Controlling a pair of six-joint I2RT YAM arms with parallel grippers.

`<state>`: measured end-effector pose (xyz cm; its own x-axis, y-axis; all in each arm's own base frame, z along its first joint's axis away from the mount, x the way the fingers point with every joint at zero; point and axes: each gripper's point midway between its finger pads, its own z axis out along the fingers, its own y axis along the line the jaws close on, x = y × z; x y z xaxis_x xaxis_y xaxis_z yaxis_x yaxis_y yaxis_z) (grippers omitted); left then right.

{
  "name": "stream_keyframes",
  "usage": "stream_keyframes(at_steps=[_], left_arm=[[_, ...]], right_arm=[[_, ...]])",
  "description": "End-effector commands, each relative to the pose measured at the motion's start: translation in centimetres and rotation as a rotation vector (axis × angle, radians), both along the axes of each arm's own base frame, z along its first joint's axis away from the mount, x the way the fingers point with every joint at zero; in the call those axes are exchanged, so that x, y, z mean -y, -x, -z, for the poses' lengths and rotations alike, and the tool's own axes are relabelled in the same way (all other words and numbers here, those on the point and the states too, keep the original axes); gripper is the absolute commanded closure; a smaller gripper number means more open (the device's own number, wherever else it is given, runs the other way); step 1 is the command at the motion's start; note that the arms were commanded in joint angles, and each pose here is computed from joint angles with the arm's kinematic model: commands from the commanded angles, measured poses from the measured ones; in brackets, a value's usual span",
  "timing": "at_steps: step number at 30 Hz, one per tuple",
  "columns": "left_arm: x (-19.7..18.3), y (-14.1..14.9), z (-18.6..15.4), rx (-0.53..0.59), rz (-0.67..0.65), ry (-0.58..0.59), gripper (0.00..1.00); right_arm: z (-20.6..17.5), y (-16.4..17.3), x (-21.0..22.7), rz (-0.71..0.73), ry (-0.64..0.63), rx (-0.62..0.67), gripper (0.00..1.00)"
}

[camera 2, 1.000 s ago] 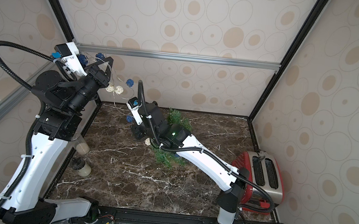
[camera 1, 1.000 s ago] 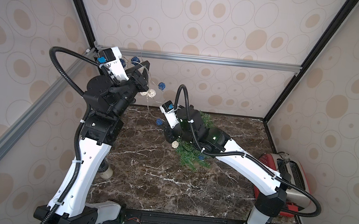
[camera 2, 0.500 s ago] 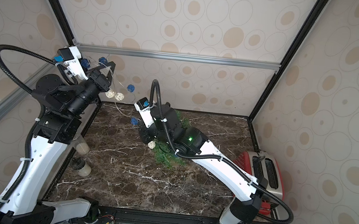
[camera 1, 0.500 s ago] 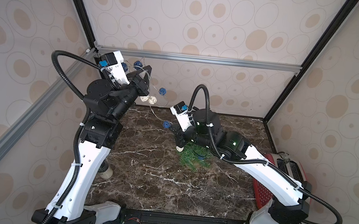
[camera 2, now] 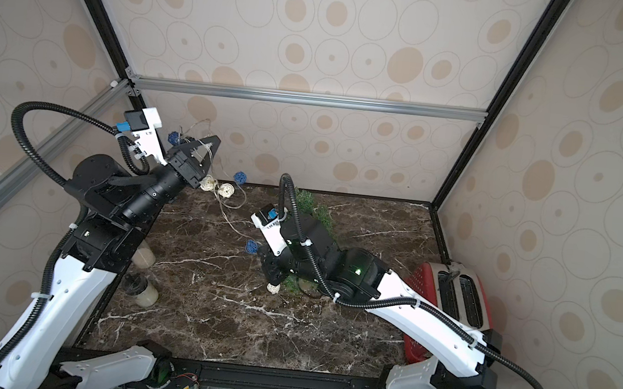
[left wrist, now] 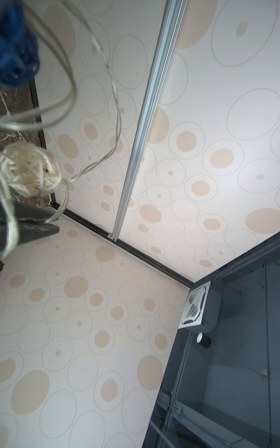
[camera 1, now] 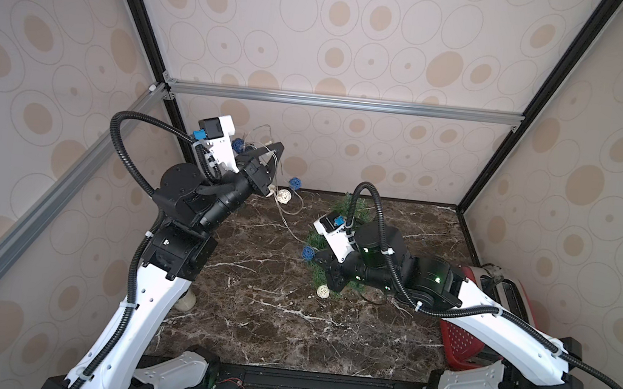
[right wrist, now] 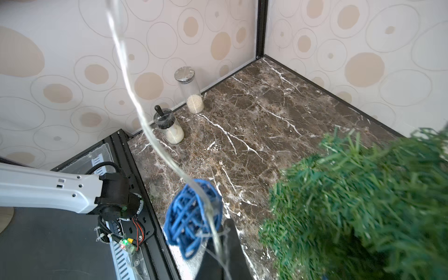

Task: Remove string lights from the small christmas tree
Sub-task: Remove the light string from the Christmas tree.

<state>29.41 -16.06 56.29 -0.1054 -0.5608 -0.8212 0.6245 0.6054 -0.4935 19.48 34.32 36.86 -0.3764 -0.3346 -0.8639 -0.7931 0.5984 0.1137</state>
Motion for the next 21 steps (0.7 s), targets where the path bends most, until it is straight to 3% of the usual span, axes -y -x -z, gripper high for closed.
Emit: stream_keyframes(at_steps=[1,8,15,21], left_arm=[[-0.1,1.0,-0.7,0.044,0.007,-0.004,1.00],[1.1,1.1,-0.2,0.029,0.054,0.019,1.00],[4.2,1.6,0.5,0.023,0.089,-0.046,1.00],[5.3,2.1,0.7,0.025,0.103,-0.068,1.00]], right_arm=[[-0.7,0.2,3.3,0.088,0.013,0.032,1.00],[-1.1,0.3,8.7,0.229,0.036,0.073,1.00],[0.0,0.2,12.4,0.349,0.041,0.079,1.00],[-0.2,1.4,13.3,0.328,-0.017,0.044,1.00]])
